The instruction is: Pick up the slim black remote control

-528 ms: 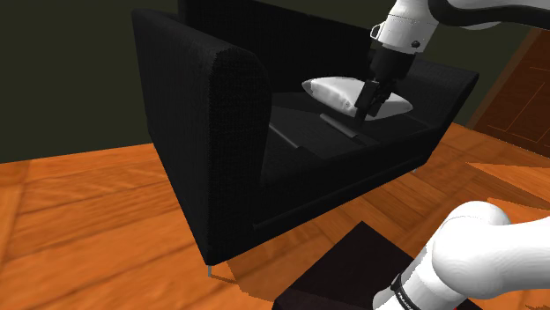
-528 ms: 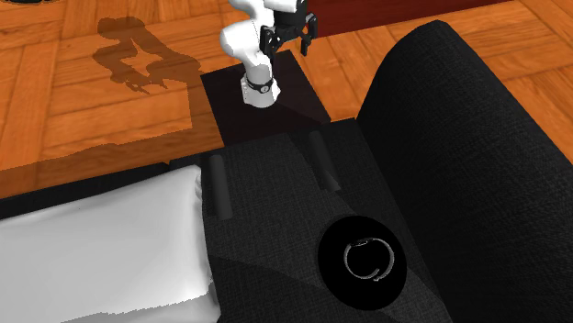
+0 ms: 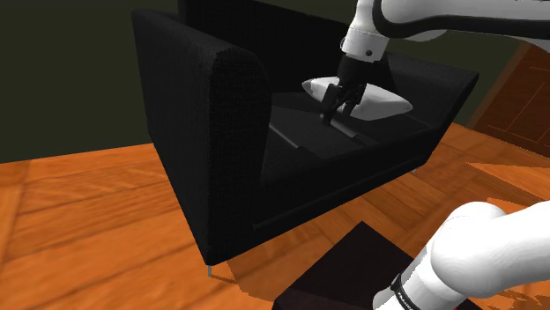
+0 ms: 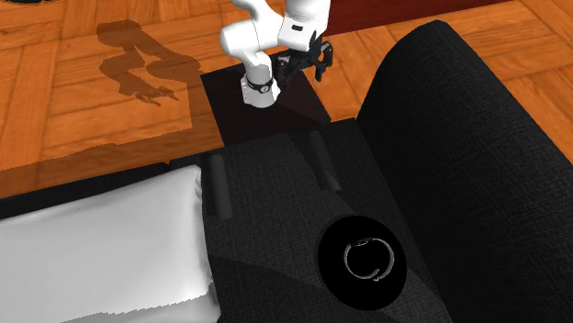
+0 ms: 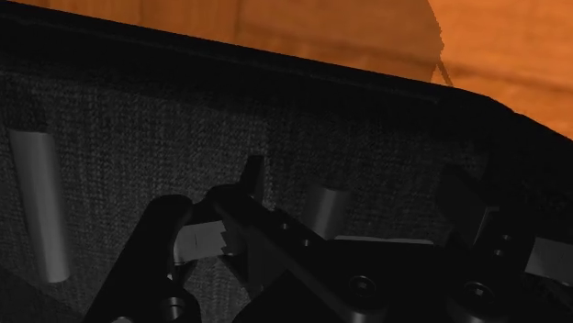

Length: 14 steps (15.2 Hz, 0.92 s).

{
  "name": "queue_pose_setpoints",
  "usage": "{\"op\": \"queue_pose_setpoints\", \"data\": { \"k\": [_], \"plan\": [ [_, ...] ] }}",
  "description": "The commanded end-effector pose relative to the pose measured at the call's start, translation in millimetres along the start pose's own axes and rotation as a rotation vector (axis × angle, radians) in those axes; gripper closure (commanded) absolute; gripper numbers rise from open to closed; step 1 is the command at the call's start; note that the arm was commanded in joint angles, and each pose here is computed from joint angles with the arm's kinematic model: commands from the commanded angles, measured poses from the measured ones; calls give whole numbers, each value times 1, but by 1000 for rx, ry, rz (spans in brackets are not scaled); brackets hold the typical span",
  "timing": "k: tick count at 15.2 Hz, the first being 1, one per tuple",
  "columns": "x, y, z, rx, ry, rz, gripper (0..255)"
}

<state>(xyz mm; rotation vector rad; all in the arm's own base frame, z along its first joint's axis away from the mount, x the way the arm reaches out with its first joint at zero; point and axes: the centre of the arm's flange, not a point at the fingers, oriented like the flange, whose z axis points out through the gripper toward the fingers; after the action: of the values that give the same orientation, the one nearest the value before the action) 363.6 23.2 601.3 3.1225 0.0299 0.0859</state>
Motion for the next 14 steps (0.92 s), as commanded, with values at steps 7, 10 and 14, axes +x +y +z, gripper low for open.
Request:
{"op": "queue_pose_setpoints", "data": {
  "k": [7, 10, 14],
  "plan": [
    [98, 7, 54, 50, -27, 130, 0],
    [133, 11, 75, 69, -37, 179, 0],
    [160, 16, 97, 84, -46, 217, 0]
  ]
}}
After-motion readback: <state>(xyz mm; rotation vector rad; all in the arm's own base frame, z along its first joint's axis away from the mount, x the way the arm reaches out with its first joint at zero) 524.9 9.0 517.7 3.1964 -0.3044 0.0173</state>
